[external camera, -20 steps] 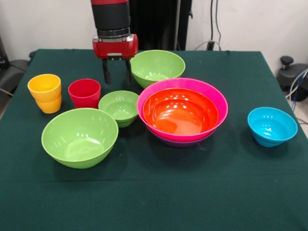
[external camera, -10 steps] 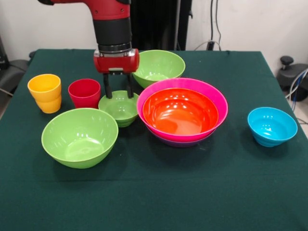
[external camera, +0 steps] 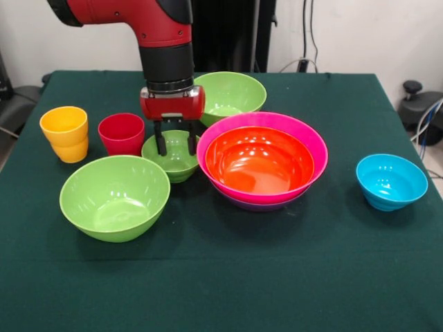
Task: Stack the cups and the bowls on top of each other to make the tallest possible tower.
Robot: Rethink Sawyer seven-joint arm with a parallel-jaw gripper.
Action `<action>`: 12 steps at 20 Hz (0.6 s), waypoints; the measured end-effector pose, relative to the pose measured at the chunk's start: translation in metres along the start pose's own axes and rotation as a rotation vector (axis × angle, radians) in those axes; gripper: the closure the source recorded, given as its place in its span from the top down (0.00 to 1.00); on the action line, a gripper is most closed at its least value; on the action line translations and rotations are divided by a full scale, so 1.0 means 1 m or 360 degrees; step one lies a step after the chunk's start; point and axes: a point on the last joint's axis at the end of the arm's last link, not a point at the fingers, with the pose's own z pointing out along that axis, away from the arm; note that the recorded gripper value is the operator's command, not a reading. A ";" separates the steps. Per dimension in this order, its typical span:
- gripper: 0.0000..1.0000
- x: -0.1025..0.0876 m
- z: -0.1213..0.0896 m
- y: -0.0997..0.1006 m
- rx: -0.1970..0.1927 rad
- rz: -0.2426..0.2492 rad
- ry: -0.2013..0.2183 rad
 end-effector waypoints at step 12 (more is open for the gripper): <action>1.00 -0.009 -0.013 -0.003 0.0024 -0.0016 -0.0035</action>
